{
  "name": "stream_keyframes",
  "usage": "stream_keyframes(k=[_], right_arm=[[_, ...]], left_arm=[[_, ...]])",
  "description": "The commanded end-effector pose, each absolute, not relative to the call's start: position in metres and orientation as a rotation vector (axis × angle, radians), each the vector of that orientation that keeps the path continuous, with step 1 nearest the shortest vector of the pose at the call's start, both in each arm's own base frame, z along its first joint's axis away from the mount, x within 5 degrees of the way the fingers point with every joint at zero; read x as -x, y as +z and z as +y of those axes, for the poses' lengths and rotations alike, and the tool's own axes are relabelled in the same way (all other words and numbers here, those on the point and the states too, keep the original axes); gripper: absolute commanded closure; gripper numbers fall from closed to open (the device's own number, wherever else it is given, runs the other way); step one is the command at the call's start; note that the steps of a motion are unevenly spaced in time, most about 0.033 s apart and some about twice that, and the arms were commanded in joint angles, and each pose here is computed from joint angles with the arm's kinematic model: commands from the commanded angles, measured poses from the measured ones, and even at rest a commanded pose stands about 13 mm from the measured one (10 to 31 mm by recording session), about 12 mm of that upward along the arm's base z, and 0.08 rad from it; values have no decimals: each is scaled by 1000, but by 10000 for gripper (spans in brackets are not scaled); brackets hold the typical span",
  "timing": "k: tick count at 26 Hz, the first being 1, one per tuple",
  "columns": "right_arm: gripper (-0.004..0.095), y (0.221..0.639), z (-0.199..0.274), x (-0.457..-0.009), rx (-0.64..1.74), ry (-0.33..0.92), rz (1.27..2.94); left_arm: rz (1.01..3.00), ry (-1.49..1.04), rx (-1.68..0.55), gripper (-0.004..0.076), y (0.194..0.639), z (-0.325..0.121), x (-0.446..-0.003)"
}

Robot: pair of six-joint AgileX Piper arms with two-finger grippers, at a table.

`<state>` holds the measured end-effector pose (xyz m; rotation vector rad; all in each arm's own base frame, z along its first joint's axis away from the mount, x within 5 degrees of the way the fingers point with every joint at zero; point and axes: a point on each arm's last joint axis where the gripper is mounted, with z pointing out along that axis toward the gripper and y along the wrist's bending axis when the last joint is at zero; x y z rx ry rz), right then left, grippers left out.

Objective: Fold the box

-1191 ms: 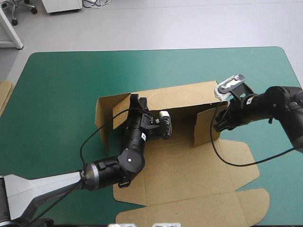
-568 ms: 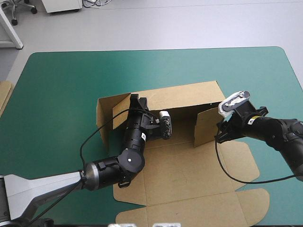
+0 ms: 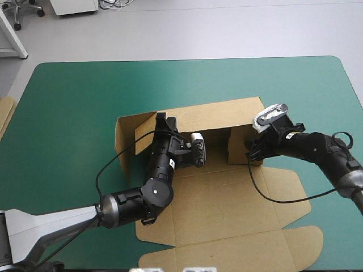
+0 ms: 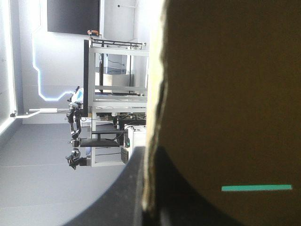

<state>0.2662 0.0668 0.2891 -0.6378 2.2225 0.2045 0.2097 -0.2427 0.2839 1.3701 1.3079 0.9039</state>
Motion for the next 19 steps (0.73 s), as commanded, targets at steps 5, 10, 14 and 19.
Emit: stream_keyframes(k=[5, 10, 14, 19], right_arm=[[347, 292, 69, -282, 540, 228, 2160], [557, 287, 68, -288, 519, 213, 2161], [777, 287, 67, -290, 494, 210, 2151], [927, 288, 68, -290, 442, 251, 2157]], left_arm=[[1206, 899, -1326, 734, 308, -245, -207], [1205, 896, -1328, 734, 308, -246, -207], [1205, 896, -1329, 734, 308, -246, -207], [1188, 923, -1312, 734, 310, -245, -207]])
